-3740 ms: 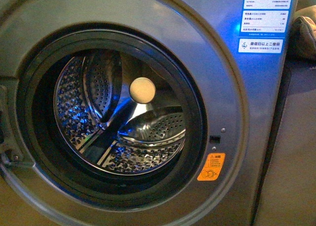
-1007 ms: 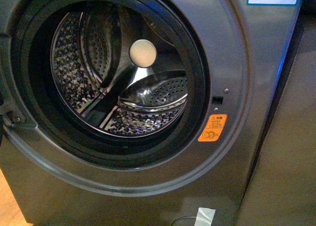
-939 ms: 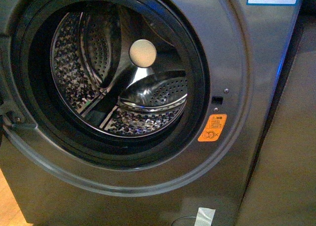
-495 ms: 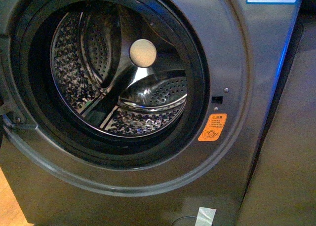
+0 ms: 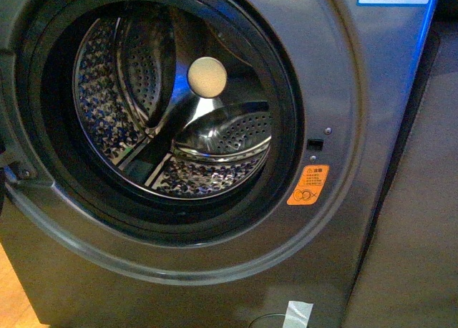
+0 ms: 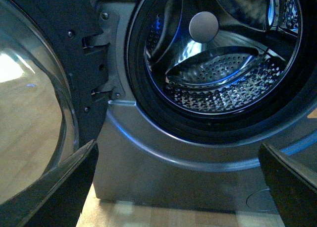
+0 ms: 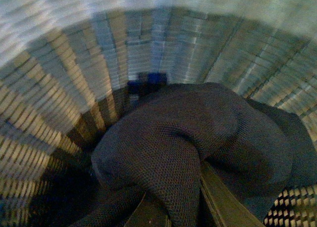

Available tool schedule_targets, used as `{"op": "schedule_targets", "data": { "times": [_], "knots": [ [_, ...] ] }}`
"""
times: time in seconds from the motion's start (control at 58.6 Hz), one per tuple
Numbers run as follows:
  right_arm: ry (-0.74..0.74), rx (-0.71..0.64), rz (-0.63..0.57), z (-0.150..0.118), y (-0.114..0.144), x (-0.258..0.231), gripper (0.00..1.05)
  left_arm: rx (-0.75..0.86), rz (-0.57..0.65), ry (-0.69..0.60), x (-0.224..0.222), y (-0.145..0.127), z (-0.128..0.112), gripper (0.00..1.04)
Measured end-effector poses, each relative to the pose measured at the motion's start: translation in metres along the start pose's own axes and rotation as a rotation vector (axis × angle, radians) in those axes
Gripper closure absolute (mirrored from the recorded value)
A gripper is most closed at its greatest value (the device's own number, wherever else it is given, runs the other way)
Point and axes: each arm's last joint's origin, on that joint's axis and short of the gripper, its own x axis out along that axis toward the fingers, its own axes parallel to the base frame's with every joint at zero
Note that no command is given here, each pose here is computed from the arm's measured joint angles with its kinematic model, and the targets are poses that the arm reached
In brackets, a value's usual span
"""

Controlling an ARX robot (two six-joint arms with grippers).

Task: Put clothes into washing machine

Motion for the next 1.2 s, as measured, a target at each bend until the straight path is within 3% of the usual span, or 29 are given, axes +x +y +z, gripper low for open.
{"op": "schedule_targets", "data": {
  "times": [0.324, 0.666, 0.888, 1.007, 1.195],
  "knots": [
    [-0.336, -0.106, 0.042, 0.150, 0.008, -0.108, 0.99, 0.000, 0.000, 0.000, 0.000, 0.000, 0.000, 0.07],
    [-0.649, -0.206, 0.114, 0.303, 0.057, -0.181, 0.99, 0.000, 0.000, 0.000, 0.000, 0.000, 0.000, 0.07],
    [-0.841, -0.215, 0.198, 0.396, 0.116, -0.241, 0.99, 0.000, 0.000, 0.000, 0.000, 0.000, 0.000, 0.07],
    [-0.931, -0.203, 0.282, 0.438, 0.166, -0.278, 0.99, 0.000, 0.000, 0.000, 0.000, 0.000, 0.000, 0.07],
    [-0.961, -0.189, 0.453, 0.463, 0.245, -0.314, 0.99, 0.000, 0.000, 0.000, 0.000, 0.000, 0.000, 0.07]
  ]
}}
